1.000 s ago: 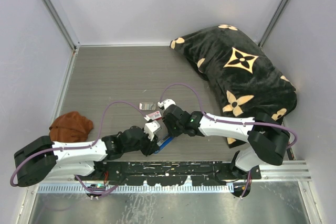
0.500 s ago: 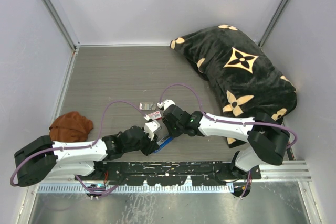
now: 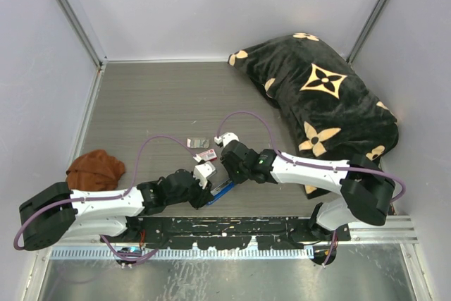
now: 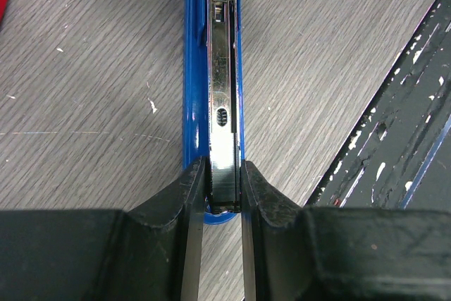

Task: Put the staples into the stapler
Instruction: Place the staple at the center of the board.

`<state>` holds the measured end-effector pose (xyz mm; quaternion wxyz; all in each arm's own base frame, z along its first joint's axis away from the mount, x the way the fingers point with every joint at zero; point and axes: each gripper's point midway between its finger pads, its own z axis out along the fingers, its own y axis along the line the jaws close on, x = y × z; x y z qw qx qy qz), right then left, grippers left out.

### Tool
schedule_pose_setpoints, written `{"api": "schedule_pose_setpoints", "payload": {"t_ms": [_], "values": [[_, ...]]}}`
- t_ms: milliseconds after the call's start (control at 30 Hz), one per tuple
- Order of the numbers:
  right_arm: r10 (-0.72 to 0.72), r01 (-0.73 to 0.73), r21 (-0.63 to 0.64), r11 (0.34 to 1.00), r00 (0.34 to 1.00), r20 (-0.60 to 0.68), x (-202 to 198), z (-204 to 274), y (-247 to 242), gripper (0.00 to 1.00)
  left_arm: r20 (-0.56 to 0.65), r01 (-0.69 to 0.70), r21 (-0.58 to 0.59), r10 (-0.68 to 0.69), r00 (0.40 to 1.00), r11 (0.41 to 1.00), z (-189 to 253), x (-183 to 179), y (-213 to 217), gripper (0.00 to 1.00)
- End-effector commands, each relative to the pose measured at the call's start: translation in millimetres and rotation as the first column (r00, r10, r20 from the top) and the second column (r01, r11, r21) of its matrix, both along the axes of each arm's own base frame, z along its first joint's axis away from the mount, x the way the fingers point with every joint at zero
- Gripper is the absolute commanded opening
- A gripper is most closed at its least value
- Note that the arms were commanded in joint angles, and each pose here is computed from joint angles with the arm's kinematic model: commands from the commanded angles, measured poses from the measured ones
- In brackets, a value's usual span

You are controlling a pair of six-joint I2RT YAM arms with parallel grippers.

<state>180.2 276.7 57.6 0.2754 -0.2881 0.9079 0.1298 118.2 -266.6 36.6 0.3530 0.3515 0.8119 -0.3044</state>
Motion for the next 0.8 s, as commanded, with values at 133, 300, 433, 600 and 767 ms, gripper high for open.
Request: {"api": "schedule_pose_setpoints", "payload": {"t_ms": [133,300,433,600,767], "values": [[-0.021,0.019,0.063,0.998,0.999,0.03,8,18,11,0.17,0.04,0.003,-0.035,-0.001,0.999,0.999,16,7,-10,0.15],[-0.014,0.013,0.054,0.998,0.999,0.03,10,14,13,0.17,0.041,0.004,-0.035,-0.003,0.999,0.999,16,7,-11,0.15],[-0.008,0.008,0.043,0.999,1.0,0.022,9,7,14,0.17,0.04,0.002,-0.034,-0.001,0.999,0.999,16,7,-10,0.15],[-0.01,0.009,0.038,0.999,1.0,0.018,10,3,14,0.17,0.041,0.001,-0.033,0.0,0.999,0.999,16,7,-10,0.15],[-0.009,0.008,0.039,0.999,1.0,0.017,10,2,15,0.17,0.04,0.001,-0.034,0.0,0.999,0.999,16,7,-10,0.15]]}}
